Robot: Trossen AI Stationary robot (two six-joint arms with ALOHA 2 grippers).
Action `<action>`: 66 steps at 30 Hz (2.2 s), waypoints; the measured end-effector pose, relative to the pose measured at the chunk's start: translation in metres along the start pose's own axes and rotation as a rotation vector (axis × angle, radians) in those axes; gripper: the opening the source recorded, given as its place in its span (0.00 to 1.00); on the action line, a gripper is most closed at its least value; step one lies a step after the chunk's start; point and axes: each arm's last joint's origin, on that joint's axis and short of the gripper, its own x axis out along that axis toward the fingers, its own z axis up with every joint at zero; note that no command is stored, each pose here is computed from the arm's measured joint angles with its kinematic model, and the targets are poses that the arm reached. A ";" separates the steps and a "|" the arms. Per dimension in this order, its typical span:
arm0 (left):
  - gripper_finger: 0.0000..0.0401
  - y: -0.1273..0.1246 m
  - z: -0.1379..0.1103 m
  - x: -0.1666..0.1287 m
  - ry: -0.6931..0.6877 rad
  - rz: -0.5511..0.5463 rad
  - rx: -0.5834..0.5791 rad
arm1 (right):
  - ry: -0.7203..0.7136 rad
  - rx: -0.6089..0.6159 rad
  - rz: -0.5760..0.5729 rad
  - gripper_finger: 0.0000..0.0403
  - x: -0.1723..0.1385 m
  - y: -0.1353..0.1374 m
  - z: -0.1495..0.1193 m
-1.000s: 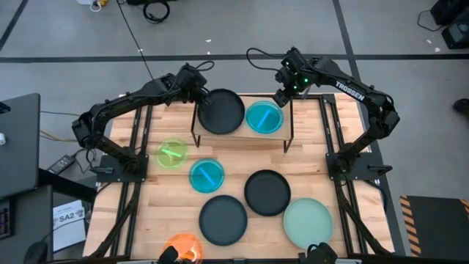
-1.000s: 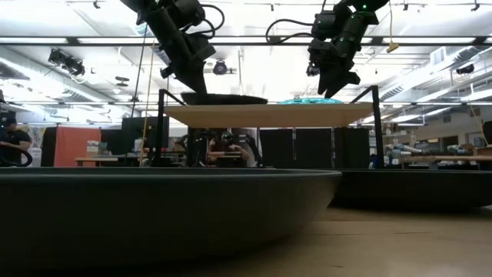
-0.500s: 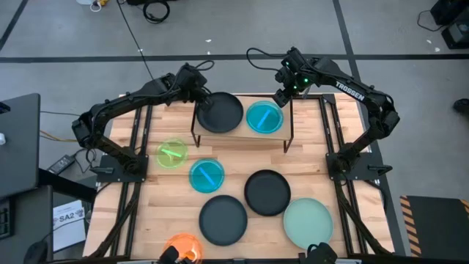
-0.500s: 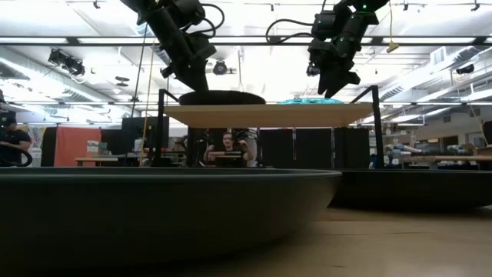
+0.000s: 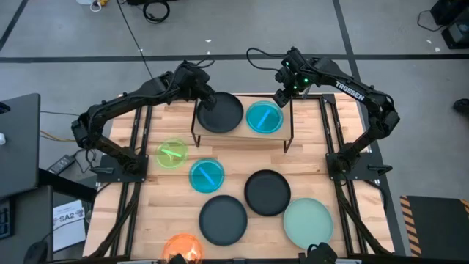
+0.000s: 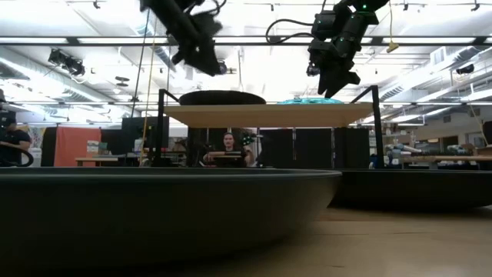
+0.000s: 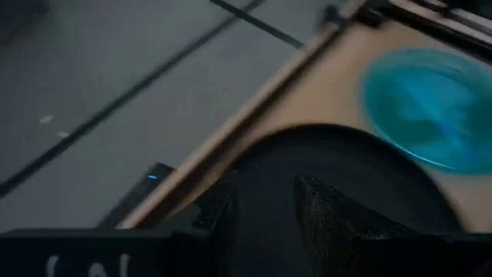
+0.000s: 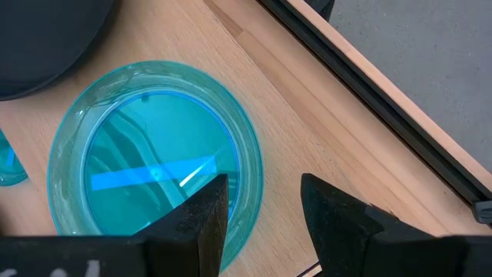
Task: Place and stack plates onto a shelf
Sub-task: Stack the orange plate on top of the blue plate on the shelf
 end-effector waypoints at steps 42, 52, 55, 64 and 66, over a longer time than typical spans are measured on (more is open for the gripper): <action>0.33 -0.221 -0.182 -0.163 0.816 -0.300 -0.134 | 0.000 -0.001 0.000 0.42 0.000 0.000 0.000; 0.33 -0.239 -0.241 -0.157 0.853 -0.371 -0.297 | 0.000 -0.001 0.000 0.42 0.000 0.000 0.000; 0.33 -0.241 -0.258 -0.153 0.860 -0.408 -0.322 | 0.000 -0.001 0.000 0.42 0.000 0.000 0.000; 0.33 -0.234 -0.297 -0.146 0.918 -0.415 -0.331 | 0.000 -0.001 0.000 0.42 0.000 0.000 0.000; 0.33 -0.233 -0.303 -0.146 0.925 -0.418 -0.342 | 0.000 0.000 0.000 0.42 0.000 0.000 0.000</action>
